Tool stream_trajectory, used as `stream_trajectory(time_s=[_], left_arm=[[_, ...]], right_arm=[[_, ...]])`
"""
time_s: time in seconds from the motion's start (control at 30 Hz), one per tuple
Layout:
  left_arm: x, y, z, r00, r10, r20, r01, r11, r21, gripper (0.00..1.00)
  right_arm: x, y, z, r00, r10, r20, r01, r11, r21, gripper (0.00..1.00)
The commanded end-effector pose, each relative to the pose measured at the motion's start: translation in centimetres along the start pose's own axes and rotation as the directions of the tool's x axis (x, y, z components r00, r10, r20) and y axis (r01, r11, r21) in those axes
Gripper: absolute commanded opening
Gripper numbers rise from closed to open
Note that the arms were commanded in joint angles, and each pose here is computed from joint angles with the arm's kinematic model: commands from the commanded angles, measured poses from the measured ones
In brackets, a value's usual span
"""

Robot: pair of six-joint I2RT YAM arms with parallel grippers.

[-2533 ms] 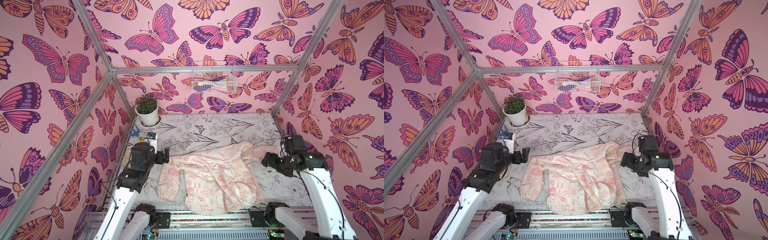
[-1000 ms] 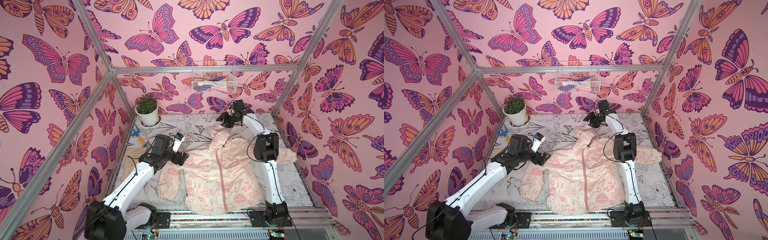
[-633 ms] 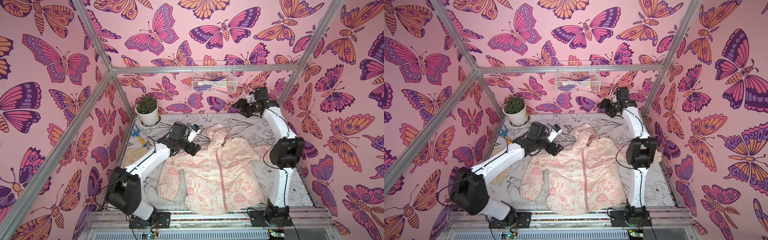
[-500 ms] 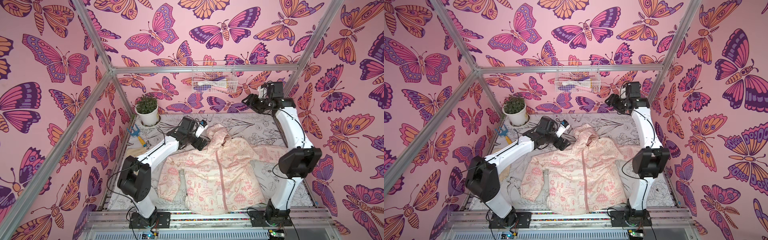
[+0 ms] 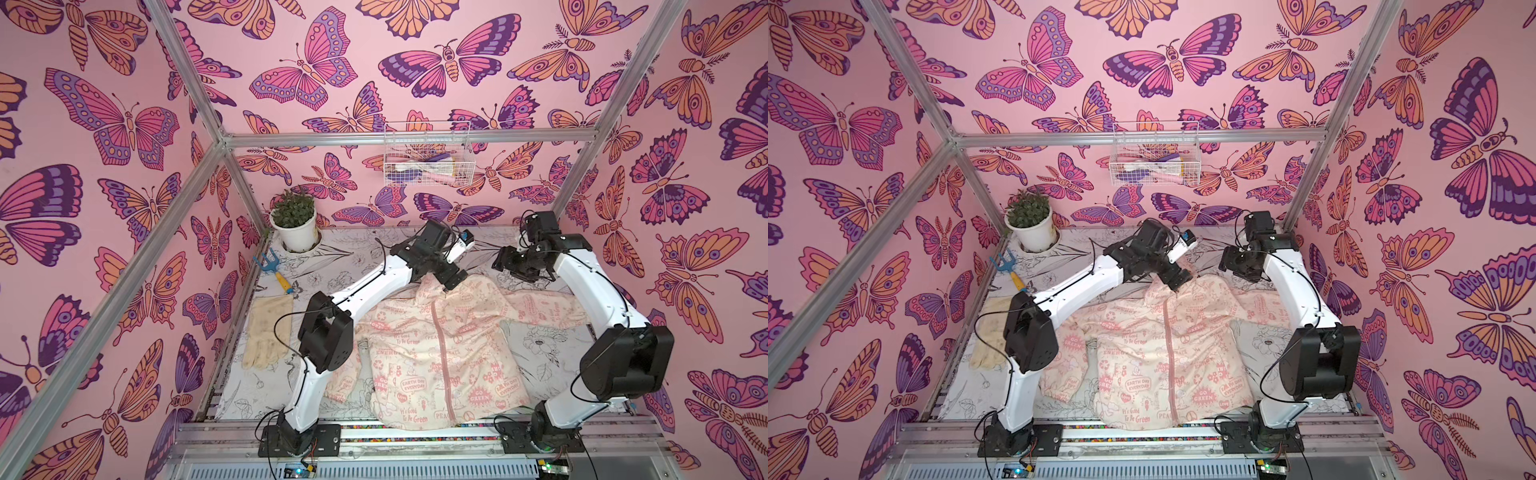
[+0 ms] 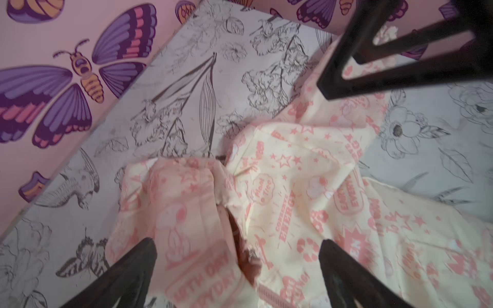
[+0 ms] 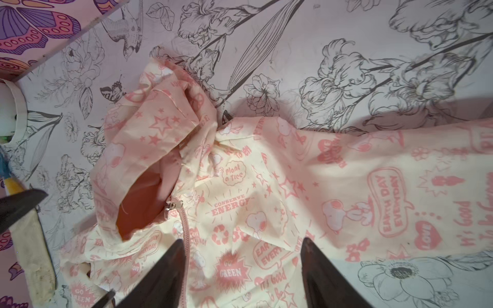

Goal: Unzip the jacket
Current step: Flatten out the jacket at the center of the board.

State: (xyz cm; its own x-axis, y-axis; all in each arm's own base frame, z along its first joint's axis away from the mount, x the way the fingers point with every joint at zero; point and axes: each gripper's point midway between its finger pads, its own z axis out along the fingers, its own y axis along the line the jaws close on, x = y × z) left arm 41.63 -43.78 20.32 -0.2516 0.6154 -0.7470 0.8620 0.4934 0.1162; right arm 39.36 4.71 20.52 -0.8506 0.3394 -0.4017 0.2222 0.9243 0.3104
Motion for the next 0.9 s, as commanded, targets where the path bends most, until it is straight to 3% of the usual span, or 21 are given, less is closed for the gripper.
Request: stream_trajectory(time_s=[0.0, 0.07, 0.13, 0.27, 0.37, 0.47, 0.6, 0.7, 0.87], left_arm=[[4.3, 2.4, 3.6, 0.97, 0.062, -0.234, -0.105, 0.979, -0.173, 0.96], [5.4, 3.0, 5.5, 0.944, 0.087, -0.317, -0.164, 0.96, -0.227, 0.94], [6.6, 3.5, 6.9, 0.931, 0.06, -0.361, -0.158, 0.955, -0.249, 0.91], [7.5, 4.7, 7.9, 0.94, -0.03, -0.341, -0.058, 0.968, -0.244, 0.79], [8.4, 7.2, 7.5, 0.937, -0.133, -0.322, 0.039, 0.959, -0.282, 0.59], [8.9, 11.0, 6.4, 0.934, -0.191, -0.301, 0.062, 0.918, -0.392, 0.57], [8.2, 16.6, 3.6, 0.941, -0.265, -0.209, 0.116, 0.835, -0.538, 0.47], [7.0, 19.5, 1.7, 0.939, -0.33, -0.096, 0.224, 0.799, -0.558, 0.43], [5.6, 22.5, 0.6, 0.928, -0.37, 0.037, 0.335, 0.789, -0.515, 0.46]], right_arm=[[-0.1, -1.1, -1.9, 0.999, 0.018, 0.049, -0.02, 0.999, 0.05, 0.7], [0.2, -1.2, -1.3, 0.999, 0.033, 0.028, -0.034, 0.998, 0.048, 0.7], [0.6, -1.5, -0.7, 0.999, 0.042, 0.008, -0.042, 0.998, 0.055, 0.7], [1.2, -2.3, 1.2, 0.998, 0.04, -0.055, -0.035, 0.995, 0.093, 0.7], [1.4, -2.8, 2.0, 0.997, 0.037, -0.075, -0.029, 0.994, 0.108, 0.69], [1.5, -2.8, 3.1, 0.995, 0.034, -0.093, -0.025, 0.995, 0.1, 0.69], [1.5, -2.5, 4.2, 0.993, 0.037, -0.11, -0.028, 0.996, 0.082, 0.67], [1.4, -2.4, 5.3, 0.992, 0.043, -0.123, -0.034, 0.997, 0.069, 0.66], [1.5, -2.1, 7.6, 0.986, 0.062, -0.153, -0.056, 0.997, 0.044, 0.64]])
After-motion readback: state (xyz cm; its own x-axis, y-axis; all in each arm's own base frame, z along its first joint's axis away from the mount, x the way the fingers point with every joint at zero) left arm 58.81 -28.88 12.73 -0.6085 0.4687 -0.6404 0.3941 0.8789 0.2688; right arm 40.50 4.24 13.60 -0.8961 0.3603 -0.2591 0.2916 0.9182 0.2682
